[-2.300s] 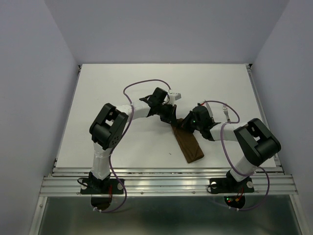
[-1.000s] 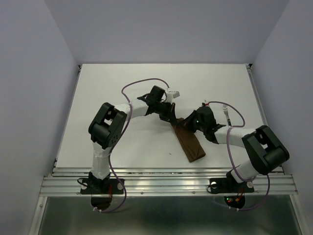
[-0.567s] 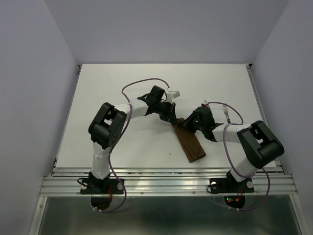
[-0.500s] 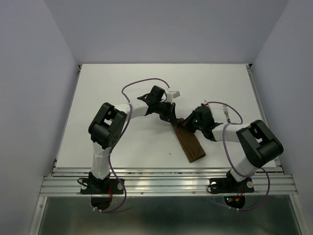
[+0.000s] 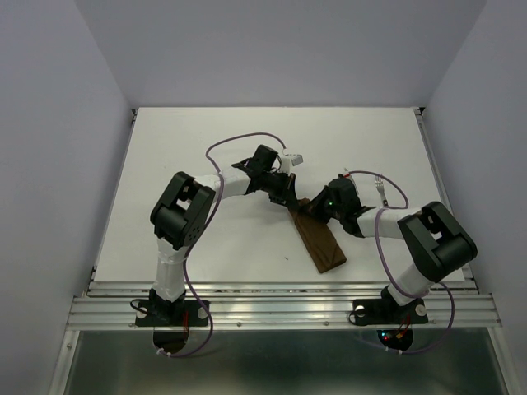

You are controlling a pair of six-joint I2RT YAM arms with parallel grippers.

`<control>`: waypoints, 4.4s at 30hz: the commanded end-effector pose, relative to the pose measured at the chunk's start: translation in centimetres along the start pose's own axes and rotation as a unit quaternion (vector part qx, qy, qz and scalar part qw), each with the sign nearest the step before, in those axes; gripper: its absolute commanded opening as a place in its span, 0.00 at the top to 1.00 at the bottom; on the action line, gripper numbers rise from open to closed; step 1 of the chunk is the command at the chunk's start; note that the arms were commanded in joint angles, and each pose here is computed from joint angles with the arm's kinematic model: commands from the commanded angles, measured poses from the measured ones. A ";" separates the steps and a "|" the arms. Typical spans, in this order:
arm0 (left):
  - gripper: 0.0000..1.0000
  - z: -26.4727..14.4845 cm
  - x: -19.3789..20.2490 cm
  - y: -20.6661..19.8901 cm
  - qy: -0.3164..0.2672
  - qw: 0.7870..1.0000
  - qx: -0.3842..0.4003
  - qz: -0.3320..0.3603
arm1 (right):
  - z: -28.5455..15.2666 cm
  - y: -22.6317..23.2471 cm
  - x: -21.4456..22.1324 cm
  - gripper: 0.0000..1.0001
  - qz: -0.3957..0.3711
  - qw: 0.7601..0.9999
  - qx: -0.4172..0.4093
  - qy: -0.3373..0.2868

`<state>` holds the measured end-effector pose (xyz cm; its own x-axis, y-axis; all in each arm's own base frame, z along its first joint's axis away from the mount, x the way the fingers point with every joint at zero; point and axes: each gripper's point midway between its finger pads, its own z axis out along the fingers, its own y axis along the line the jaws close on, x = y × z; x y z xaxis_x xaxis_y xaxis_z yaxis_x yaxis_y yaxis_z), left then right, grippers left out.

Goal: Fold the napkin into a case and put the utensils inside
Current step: Stuff the top corner of the smaller-rectangle-folded napkin into the folded napkin.

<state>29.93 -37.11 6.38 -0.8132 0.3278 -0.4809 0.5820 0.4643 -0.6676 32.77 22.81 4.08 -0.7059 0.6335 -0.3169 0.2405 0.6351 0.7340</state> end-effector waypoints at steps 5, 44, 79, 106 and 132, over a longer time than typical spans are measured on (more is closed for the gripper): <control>1.00 -0.3 -1.1 -1.1 -0.012 0.999 0.023 0.019 | -0.7 2.9 -1.6 0.99 -0.004 0.999 -0.048 -0.024; 1.00 -0.2 -0.6 -0.5 -0.010 1.000 0.012 0.015 | -0.2 4.0 -1.5 0.99 0.001 0.997 -0.074 -0.016; 0.76 -1.7 -1.9 0.2 -0.048 0.992 -0.069 -0.092 | 0.1 -0.3 -1.4 0.99 0.066 0.997 0.023 -0.033; 0.66 -4.5 -2.3 1.3 -0.053 0.978 -0.180 -0.089 | 0.3 2.7 -1.6 0.99 0.000 1.000 -0.014 -0.004; 0.59 -1.6 -3.1 2.0 -0.023 0.953 -0.298 -0.042 | 1.0 1.5 -0.3 0.99 0.016 1.000 -0.011 0.015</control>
<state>32.65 -35.46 5.68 -0.8769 0.2232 -0.4258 0.3703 0.8783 -0.3023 33.52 23.64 4.22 -0.7236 0.6362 -0.2678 0.2708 0.6185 0.7376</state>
